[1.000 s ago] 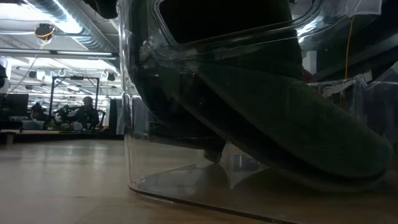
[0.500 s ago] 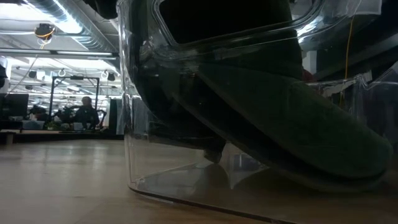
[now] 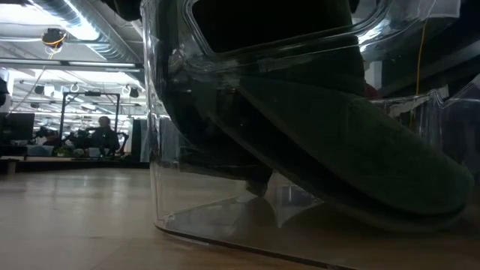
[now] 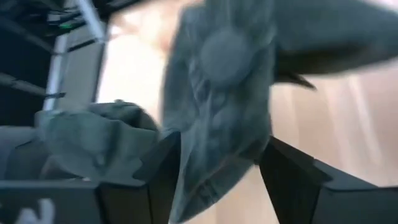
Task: Pick & Place hat
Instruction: Put the gray cap into the bottom middle transparent bin
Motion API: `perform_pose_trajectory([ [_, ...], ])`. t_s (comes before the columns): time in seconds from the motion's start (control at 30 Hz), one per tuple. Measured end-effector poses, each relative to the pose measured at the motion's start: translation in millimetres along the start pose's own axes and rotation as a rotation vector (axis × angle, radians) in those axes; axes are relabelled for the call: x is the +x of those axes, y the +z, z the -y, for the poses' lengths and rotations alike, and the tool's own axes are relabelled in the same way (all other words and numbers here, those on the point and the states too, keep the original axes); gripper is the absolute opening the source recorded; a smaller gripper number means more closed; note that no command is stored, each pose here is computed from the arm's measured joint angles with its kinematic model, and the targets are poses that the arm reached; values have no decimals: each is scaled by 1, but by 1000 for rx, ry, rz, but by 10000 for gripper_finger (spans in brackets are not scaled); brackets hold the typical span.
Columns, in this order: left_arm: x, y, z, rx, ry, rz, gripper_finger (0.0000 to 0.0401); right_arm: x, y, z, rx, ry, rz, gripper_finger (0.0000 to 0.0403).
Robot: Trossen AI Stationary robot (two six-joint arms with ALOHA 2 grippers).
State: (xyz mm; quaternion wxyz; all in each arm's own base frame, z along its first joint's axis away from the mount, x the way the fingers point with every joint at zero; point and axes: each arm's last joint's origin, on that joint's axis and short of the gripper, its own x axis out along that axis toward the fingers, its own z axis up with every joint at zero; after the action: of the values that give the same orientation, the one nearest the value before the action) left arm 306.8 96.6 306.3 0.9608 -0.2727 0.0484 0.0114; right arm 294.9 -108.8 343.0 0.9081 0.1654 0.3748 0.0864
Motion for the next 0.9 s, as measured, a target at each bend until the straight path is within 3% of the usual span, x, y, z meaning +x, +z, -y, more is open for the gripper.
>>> perform_pose_trajectory([
  [0.2,1,-1,-1,-106,264,150,4,-6,-4,7,108,-212,-27,221],
  [0.43,0,-1,2,-235,478,352,4,-25,5,2,102,-441,114,216],
  [0.6,0,4,12,-305,490,515,4,-35,20,-2,53,-467,286,216],
  [0.9,-2,13,29,-317,472,728,4,-31,36,-14,2,-417,443,216],
])
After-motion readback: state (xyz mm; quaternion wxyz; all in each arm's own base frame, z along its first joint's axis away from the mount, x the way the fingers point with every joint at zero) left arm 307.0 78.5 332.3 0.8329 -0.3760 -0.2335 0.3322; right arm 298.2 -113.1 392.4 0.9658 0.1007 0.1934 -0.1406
